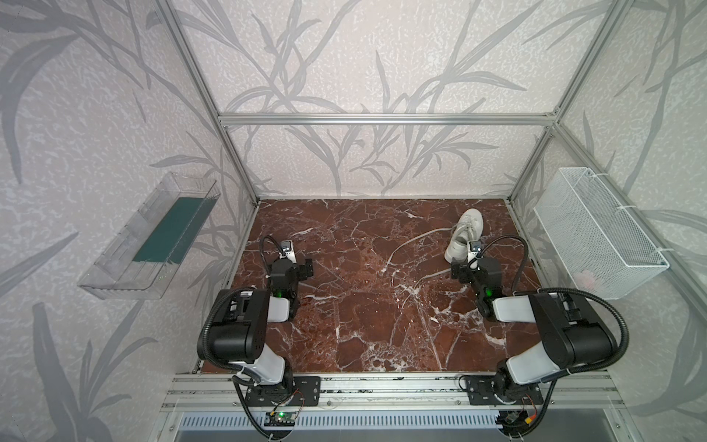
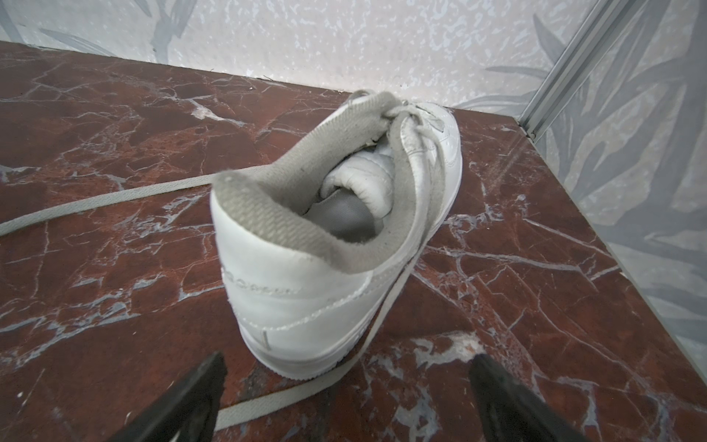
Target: Tie the shoes
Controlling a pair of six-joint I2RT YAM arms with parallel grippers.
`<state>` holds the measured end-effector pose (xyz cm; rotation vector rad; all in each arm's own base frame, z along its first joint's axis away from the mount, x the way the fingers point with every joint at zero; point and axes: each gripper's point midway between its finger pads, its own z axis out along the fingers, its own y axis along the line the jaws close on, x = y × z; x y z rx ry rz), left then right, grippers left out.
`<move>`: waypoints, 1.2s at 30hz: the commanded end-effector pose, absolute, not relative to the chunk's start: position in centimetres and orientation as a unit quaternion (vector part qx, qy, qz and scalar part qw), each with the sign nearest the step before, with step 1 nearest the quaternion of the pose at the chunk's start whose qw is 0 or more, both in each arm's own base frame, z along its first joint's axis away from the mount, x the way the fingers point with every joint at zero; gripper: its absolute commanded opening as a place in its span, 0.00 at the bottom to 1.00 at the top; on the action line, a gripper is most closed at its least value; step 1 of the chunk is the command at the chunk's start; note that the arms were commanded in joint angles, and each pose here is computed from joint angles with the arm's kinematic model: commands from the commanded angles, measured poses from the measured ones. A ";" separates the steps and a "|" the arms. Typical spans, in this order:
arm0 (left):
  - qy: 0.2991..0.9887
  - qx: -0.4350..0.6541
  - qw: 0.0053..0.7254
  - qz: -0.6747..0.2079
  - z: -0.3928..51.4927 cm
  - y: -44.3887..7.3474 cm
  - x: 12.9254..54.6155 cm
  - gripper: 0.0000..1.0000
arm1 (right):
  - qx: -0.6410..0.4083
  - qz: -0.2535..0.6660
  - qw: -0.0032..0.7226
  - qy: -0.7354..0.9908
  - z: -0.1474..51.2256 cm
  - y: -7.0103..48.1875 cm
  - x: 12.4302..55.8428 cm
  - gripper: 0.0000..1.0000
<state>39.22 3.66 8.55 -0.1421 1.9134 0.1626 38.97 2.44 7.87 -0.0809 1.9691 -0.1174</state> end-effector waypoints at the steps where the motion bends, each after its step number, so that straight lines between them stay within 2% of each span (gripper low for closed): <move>1: 0.808 -0.070 0.582 0.064 9.5 3.8 39.6 0.99 | -0.036 -0.040 0.565 0.823 9.1 2.6 39.7 0.99; 7: 0.806 -0.087 0.580 0.080 9.8 4.5 39.5 0.99 | -0.036 -0.039 0.566 0.823 9.1 2.5 39.6 0.99; 10: 0.809 -0.108 0.569 0.100 11.2 5.4 39.4 0.99 | -0.036 -0.041 0.582 0.811 11.0 2.6 39.9 0.99; 14: 0.812 -0.115 0.561 0.111 13.9 5.7 39.1 0.99 | -0.030 -0.037 0.524 0.850 13.4 2.5 39.0 0.99; 18: 0.818 -0.152 0.551 0.070 16.1 5.1 39.1 0.99 | 0.025 -0.029 0.509 0.860 16.8 1.7 37.7 0.99; 21: 0.838 -0.147 0.526 0.008 16.5 2.5 39.9 0.95 | 0.044 -0.012 0.495 0.868 18.8 2.0 37.1 0.99; 28: 0.859 -0.100 0.498 -0.072 16.1 -5.0 40.7 0.93 | 0.038 0.016 0.370 0.928 19.6 4.4 37.4 0.99; 33: 0.864 -0.051 0.481 -0.140 15.1 -11.2 40.7 0.92 | 0.034 0.030 0.342 0.938 19.6 5.8 39.4 1.00; 34: 0.864 -0.037 0.480 -0.147 15.0 -12.3 40.6 0.92 | 0.033 0.034 0.339 0.940 19.4 6.0 39.9 0.98; 36: 0.864 -0.019 0.479 -0.155 14.9 -13.8 40.5 0.92 | 0.029 0.040 0.330 0.943 18.9 6.5 40.8 0.88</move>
